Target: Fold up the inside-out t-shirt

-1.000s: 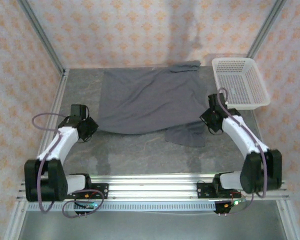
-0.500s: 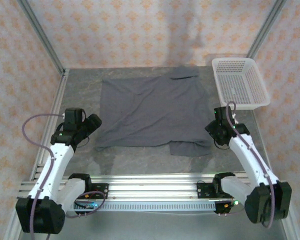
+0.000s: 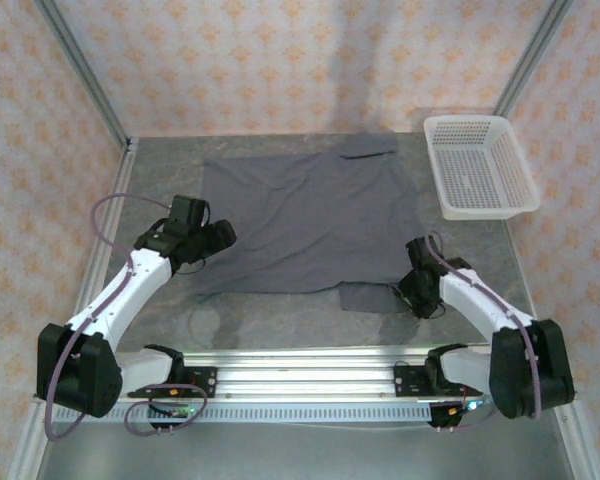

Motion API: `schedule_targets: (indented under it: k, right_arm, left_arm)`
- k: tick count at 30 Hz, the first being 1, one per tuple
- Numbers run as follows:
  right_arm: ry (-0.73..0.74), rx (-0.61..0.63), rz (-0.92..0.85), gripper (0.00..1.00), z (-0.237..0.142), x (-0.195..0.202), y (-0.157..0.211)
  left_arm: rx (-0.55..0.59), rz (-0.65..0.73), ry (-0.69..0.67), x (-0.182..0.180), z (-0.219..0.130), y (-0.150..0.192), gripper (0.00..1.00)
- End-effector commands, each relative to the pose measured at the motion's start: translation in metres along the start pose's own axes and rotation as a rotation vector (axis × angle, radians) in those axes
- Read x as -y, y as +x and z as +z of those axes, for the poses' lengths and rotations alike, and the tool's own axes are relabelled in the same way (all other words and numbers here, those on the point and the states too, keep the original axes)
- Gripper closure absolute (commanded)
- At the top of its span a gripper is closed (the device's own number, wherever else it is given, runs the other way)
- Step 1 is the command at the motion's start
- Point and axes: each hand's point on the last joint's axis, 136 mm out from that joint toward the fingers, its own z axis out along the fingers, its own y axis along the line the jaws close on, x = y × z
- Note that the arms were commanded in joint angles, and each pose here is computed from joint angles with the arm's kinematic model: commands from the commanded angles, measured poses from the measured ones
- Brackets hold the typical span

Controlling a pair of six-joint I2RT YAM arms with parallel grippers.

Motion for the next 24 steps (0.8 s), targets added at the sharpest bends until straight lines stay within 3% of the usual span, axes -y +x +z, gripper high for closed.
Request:
schedule_targets:
  k: [1, 4, 5, 6, 11, 16, 22, 24]
  right_arm:
    - [0.028, 0.023, -0.008, 0.61, 0.002, -0.005, -0.008]
    - [0.049, 0.027, 0.018, 0.75, 0.006, 0.0, -0.007]
    - [0.048, 0.026, 0.027, 0.84, 0.007, 0.002, -0.006]
    - [0.047, 0.022, 0.034, 1.0, 0.006, 0.002, -0.005]
    - [0.052, 0.058, 0.091, 1.0, -0.022, 0.016, -0.001]
    - [0.049, 0.15, 0.225, 1.0, -0.066, 0.061, 0.012]
    - [0.027, -0.055, 0.245, 1.0, -0.057, 0.08, 0.063]
    - [0.038, -0.058, 0.231, 0.98, -0.06, 0.087, 0.067]
  left_arm:
    - [0.042, 0.018, -0.028, -0.004, -0.006, -0.007, 0.25]
    - [0.044, 0.022, -0.042, -0.006, -0.007, -0.008, 0.25]
    - [0.045, 0.024, -0.045, -0.006, -0.006, -0.009, 0.25]
    - [0.044, 0.025, -0.047, -0.005, -0.006, -0.01, 0.25]
    - [0.044, 0.014, -0.042, -0.002, -0.007, -0.013, 0.25]
    - [0.058, 0.024, -0.052, 0.0, -0.011, -0.02, 0.25]
    - [0.043, 0.033, -0.059, 0.0, -0.003, -0.019, 0.26]
    - [0.034, 0.031, -0.059, 0.0, 0.0, -0.017, 0.26]
